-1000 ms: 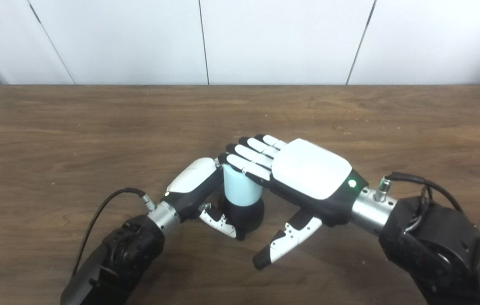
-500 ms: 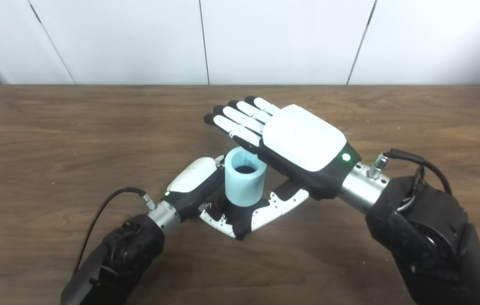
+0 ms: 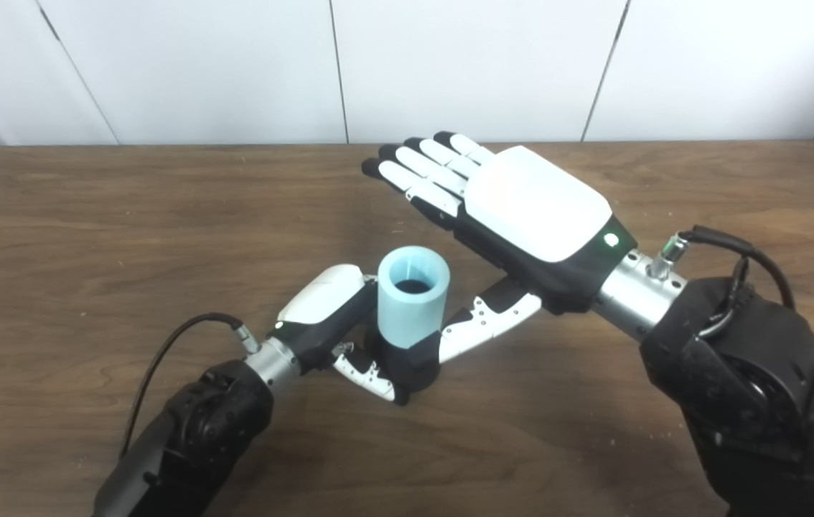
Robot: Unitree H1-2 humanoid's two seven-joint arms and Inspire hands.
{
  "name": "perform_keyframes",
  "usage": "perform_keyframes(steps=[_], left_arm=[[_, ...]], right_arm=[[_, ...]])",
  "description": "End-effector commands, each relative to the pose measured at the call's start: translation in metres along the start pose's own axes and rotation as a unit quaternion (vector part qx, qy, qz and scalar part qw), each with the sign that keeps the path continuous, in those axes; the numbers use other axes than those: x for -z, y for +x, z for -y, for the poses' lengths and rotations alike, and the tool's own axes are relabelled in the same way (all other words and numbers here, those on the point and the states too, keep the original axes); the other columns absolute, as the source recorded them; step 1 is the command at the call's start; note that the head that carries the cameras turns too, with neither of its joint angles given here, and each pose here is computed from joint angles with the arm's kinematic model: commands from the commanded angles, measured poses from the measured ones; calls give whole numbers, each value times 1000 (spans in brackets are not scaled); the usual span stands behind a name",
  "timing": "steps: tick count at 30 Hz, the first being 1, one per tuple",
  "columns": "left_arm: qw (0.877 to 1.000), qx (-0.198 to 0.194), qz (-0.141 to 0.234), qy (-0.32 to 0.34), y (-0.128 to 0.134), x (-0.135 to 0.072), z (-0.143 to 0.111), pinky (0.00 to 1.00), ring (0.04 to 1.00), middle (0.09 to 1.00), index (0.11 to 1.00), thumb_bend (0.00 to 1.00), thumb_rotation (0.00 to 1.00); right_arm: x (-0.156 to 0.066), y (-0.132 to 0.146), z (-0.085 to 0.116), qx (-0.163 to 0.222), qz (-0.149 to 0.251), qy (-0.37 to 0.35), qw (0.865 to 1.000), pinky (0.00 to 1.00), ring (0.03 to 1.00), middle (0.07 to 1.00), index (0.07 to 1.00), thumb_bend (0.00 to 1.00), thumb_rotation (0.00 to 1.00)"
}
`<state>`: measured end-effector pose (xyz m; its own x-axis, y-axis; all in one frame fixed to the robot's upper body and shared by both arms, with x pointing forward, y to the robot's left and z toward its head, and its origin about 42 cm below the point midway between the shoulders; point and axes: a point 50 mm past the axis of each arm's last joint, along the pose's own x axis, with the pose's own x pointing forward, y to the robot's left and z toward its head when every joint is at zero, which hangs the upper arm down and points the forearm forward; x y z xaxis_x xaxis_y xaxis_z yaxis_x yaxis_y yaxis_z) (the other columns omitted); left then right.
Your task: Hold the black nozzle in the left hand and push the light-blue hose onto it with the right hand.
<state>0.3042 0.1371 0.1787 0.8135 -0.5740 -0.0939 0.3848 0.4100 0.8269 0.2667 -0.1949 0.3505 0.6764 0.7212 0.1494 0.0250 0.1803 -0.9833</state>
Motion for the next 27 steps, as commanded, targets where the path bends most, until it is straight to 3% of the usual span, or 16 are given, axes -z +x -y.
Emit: perform_keyframes(steps=[1,3,6,10,16,22,27], left_arm=[[1000,4,-24,9,-6,8,-12,722,736,710,676,825,45],[1000,-5,-20,16,-7,6,-22,662,729,720,692,846,72],[999,-14,-18,26,-7,5,-34,664,734,734,709,873,99],[999,-17,-15,36,-7,6,-39,869,823,792,753,930,167],[1000,-3,-19,23,-8,8,-42,959,873,842,810,966,192],[1000,-1,-25,3,-11,12,-65,932,874,847,821,990,181],[999,-12,-31,-16,-25,13,-97,821,865,845,822,1000,185]], right_arm=[[-1,0,17,23,5,-25,999,1000,999,999,998,609,974],[0,0,18,22,4,-27,999,1000,992,987,994,609,974],[1,0,18,20,1,-28,999,1000,977,971,989,610,976],[1,0,18,16,-2,-29,999,1000,960,958,985,618,981],[3,-1,19,12,-7,-27,1000,1000,944,943,975,630,987],[3,-2,20,10,-11,-23,1000,1000,942,941,974,631,986],[7,-2,21,10,-16,-21,1000,1000,942,940,974,631,986]])
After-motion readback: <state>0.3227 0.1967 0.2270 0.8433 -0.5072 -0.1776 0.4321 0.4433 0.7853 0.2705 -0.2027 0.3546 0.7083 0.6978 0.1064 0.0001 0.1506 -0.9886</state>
